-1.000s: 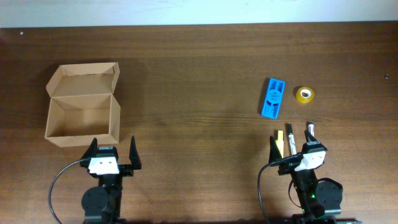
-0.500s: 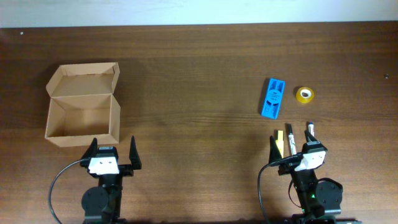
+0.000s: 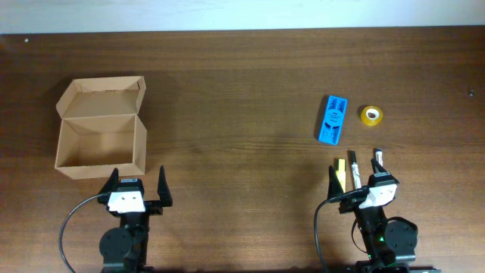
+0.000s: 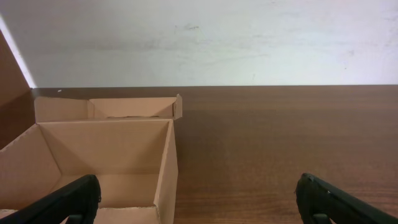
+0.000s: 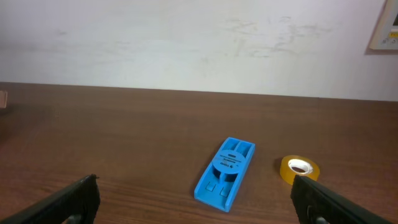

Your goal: Pack container

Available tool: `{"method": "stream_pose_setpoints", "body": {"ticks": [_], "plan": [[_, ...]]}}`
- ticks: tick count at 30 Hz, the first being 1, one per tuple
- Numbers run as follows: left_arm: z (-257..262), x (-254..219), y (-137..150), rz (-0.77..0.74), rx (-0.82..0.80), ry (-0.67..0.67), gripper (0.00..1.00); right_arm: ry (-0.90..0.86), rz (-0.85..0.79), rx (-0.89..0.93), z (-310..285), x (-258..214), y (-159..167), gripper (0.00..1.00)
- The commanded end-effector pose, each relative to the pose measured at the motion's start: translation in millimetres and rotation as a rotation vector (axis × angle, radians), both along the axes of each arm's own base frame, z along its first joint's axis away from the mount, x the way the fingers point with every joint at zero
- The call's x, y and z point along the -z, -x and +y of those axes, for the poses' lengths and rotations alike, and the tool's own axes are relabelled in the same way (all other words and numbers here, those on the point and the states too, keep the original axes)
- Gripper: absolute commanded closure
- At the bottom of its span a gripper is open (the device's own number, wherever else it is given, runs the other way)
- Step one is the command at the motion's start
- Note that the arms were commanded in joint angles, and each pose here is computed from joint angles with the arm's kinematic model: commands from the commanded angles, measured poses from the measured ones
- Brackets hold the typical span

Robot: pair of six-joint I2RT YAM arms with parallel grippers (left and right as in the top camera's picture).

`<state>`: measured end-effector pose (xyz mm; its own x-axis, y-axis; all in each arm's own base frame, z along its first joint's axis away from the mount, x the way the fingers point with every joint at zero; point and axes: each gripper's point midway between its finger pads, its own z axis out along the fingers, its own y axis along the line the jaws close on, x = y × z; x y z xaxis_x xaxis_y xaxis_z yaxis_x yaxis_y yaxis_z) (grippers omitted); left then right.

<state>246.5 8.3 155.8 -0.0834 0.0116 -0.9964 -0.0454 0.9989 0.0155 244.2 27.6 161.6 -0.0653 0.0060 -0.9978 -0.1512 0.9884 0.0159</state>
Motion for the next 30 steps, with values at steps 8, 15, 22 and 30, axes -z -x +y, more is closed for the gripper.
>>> {"method": "stream_pose_setpoints", "body": {"ticks": [8,15,22,30], "plan": [[2.4,1.5,0.3,0.008,-0.01,-0.019,0.0,-0.007,0.001,0.012,-2.1,2.3,-0.3,0.01],[2.4,1.3,0.3,0.007,-0.01,-0.019,0.0,-0.007,0.001,0.012,-2.1,2.3,-0.3,0.01],[3.0,-0.6,0.2,-0.001,-0.013,-0.019,0.0,-0.007,0.001,0.022,-3.9,2.5,-0.5,0.01],[-22.8,3.7,0.3,0.025,0.121,0.153,0.0,-0.034,0.043,0.032,-5.1,10.2,-2.2,0.01]]}}
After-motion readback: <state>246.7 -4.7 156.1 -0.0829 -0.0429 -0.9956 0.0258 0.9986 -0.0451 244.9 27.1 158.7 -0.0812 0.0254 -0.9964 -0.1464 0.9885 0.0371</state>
